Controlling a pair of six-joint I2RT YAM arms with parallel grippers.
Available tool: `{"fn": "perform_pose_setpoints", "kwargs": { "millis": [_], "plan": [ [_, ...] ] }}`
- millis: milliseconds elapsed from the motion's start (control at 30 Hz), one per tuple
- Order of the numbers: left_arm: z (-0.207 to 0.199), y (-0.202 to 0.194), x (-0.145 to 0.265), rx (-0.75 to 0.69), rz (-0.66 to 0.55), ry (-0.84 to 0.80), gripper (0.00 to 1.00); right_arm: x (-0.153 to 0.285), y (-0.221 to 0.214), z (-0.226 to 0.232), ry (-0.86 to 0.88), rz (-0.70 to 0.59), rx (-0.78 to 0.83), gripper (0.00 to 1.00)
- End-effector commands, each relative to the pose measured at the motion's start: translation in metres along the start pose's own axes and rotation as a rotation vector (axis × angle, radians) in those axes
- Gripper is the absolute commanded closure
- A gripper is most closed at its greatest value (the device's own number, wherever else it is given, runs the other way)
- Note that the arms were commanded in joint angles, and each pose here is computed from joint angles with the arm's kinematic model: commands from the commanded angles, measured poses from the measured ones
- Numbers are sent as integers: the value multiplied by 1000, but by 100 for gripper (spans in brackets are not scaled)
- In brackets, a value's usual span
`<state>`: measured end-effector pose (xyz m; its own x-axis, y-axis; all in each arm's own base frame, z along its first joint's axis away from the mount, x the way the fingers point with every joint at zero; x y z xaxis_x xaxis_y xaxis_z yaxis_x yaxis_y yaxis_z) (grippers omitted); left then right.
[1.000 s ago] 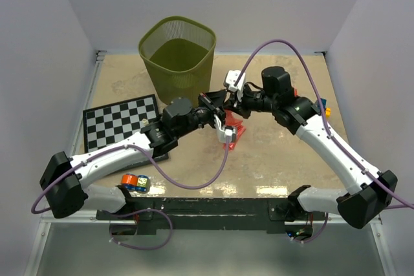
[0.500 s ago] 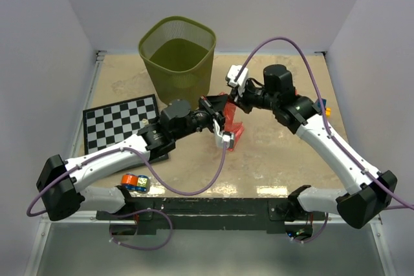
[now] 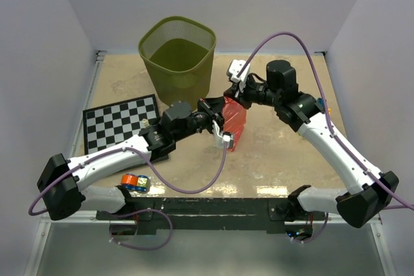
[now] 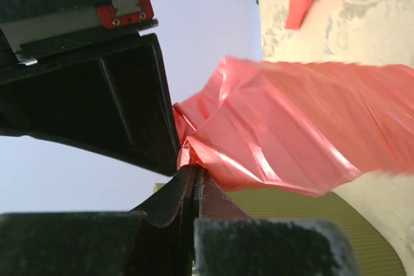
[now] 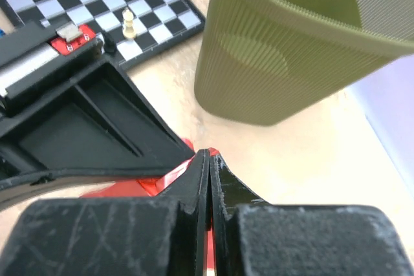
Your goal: Put the trash bags into the trash bin
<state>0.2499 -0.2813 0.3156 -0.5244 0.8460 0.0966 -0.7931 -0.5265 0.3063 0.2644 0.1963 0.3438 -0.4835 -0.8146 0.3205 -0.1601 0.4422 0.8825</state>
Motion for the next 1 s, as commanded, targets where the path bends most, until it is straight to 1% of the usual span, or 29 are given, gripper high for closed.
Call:
{"fn": "perform_pose_setpoints", "kwargs": {
  "millis": [0, 67, 133, 267, 333, 400, 500, 533, 633, 700, 733, 800, 900, 967],
  "plan": [
    [54, 25, 7, -54, -96, 195, 100, -11, -27, 6, 0, 72, -41, 100],
    [65, 21, 3, -57, -69, 243, 100, -9, -30, 19, 82, 67, -70, 100],
    [66, 13, -3, -54, -33, 251, 100, -3, -26, 27, 133, 51, -67, 100],
    [49, -11, -7, -46, 61, 210, 100, 13, -2, 24, 130, 2, -44, 100],
    [38, -19, -5, -30, 82, 189, 100, 17, 4, 24, 136, -10, -31, 100],
    [32, -22, -4, -28, 89, 181, 100, 19, 3, 28, 159, -11, -36, 100],
    [34, -24, -3, -27, 92, 195, 100, 19, -7, 33, 173, 6, -21, 100],
    [36, -27, 0, -25, 116, 212, 100, 17, -11, 34, 177, 17, -19, 100],
    [49, -13, 5, -12, 24, 225, 100, 11, -24, 22, 42, 68, -45, 100],
    [47, -3, 7, -7, -44, 159, 100, 8, -21, 10, -41, 65, -51, 100],
    [45, 1, 9, -3, -68, 147, 100, 5, -18, 6, -56, 50, -55, 100],
    [35, 4, 10, -7, -89, 98, 100, 2, -1, 2, -16, -7, -33, 100],
    [20, 0, 6, -13, -64, 40, 100, 5, 25, 13, 153, -115, 4, 100],
    [13, -7, 2, -14, -24, 14, 100, 12, 41, 19, 225, -171, 16, 100]
  ]
}}
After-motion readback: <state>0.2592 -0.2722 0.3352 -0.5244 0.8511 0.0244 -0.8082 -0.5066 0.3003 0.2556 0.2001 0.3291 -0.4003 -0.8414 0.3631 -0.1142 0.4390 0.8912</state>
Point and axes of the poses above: each gripper's point midway between its finger pads, its own x axis back along the fingers, its own z axis along the line the jaws close on, y = z × x, the point moved 7 cm from there along x, back along the fingers, and after that the axes turned 6 degrees about x, right-handed, at the moved point
